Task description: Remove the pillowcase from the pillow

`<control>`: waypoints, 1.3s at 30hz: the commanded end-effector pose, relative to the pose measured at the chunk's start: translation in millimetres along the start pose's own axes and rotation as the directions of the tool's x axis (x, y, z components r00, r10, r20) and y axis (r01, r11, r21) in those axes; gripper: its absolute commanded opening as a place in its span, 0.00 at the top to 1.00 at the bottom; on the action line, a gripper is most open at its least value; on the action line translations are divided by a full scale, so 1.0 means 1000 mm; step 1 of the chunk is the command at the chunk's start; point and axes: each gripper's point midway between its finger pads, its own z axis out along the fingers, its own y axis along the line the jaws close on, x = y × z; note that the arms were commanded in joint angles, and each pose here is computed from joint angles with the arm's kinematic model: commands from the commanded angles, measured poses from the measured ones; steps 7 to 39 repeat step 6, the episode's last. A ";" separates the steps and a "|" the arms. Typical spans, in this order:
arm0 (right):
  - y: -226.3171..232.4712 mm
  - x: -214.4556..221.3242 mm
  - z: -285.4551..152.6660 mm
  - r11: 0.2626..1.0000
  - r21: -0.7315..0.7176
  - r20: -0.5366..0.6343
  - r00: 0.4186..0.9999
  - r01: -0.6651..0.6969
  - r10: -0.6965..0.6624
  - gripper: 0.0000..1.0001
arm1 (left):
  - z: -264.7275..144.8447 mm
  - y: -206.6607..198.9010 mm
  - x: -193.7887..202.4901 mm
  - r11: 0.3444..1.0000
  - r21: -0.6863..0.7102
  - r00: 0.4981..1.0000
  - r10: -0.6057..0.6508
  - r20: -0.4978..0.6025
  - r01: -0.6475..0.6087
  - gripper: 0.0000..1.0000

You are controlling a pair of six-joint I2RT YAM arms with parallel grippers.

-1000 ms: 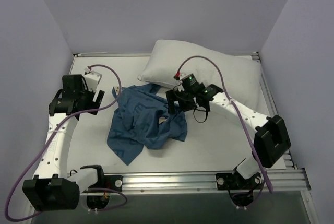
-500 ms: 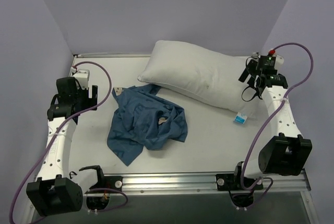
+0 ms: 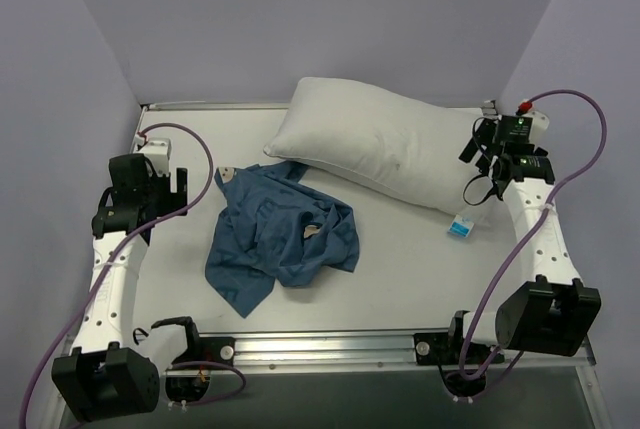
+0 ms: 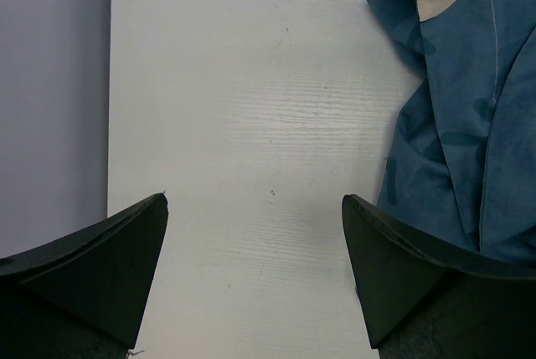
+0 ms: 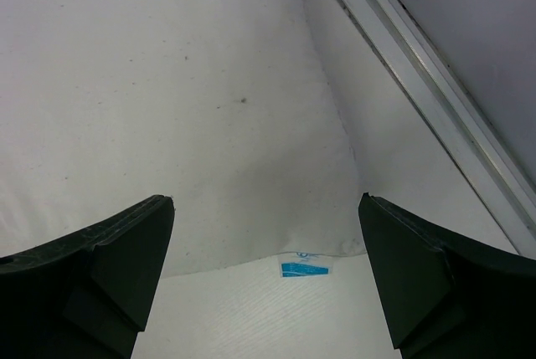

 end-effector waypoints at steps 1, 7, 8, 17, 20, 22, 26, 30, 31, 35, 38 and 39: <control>0.008 -0.008 -0.010 0.998 -0.060 0.045 0.999 -0.002 0.005 0.00 | -0.007 0.001 -0.009 1.000 0.001 0.999 -0.017 0.047 0.017 0.06; 0.012 -0.008 -0.014 0.996 -0.092 0.052 0.999 0.003 0.002 0.00 | -0.010 0.000 -0.010 1.000 0.012 0.999 -0.014 0.052 0.014 0.06; 0.012 -0.008 -0.014 0.996 -0.092 0.052 0.999 0.003 0.002 0.00 | -0.010 0.000 -0.010 1.000 0.012 0.999 -0.014 0.052 0.014 0.06; 0.012 -0.008 -0.014 0.996 -0.092 0.052 0.999 0.003 0.002 0.00 | -0.010 0.000 -0.010 1.000 0.012 0.999 -0.014 0.052 0.014 0.06; 0.012 -0.008 -0.014 0.996 -0.092 0.052 0.999 0.003 0.002 0.00 | -0.010 0.000 -0.010 1.000 0.012 0.999 -0.014 0.052 0.014 0.06; 0.012 -0.008 -0.014 0.996 -0.092 0.052 0.999 0.003 0.002 0.00 | -0.010 0.000 -0.010 1.000 0.012 0.999 -0.014 0.052 0.014 0.06; 0.012 -0.008 -0.014 0.996 -0.092 0.052 0.999 0.003 0.002 0.00 | -0.010 0.000 -0.010 1.000 0.012 0.999 -0.014 0.052 0.014 0.06; 0.012 -0.008 -0.014 0.996 -0.092 0.052 0.999 0.003 0.002 0.00 | -0.010 0.000 -0.010 1.000 0.012 0.999 -0.014 0.052 0.014 0.06; 0.012 -0.008 -0.014 0.996 -0.092 0.052 0.999 0.003 0.002 0.00 | -0.010 0.000 -0.010 1.000 0.012 0.999 -0.014 0.052 0.014 0.06; 0.012 -0.008 -0.014 0.996 -0.092 0.052 0.999 0.003 0.002 0.00 | -0.010 0.000 -0.010 1.000 0.012 0.999 -0.014 0.052 0.014 0.06; 0.012 -0.008 -0.014 0.996 -0.092 0.052 0.999 0.003 0.002 0.00 | -0.010 0.000 -0.010 1.000 0.012 0.999 -0.014 0.052 0.014 0.06; 0.012 -0.008 -0.014 0.996 -0.092 0.052 0.999 0.003 0.002 0.00 | -0.010 0.000 -0.010 1.000 0.012 0.999 -0.014 0.052 0.014 0.06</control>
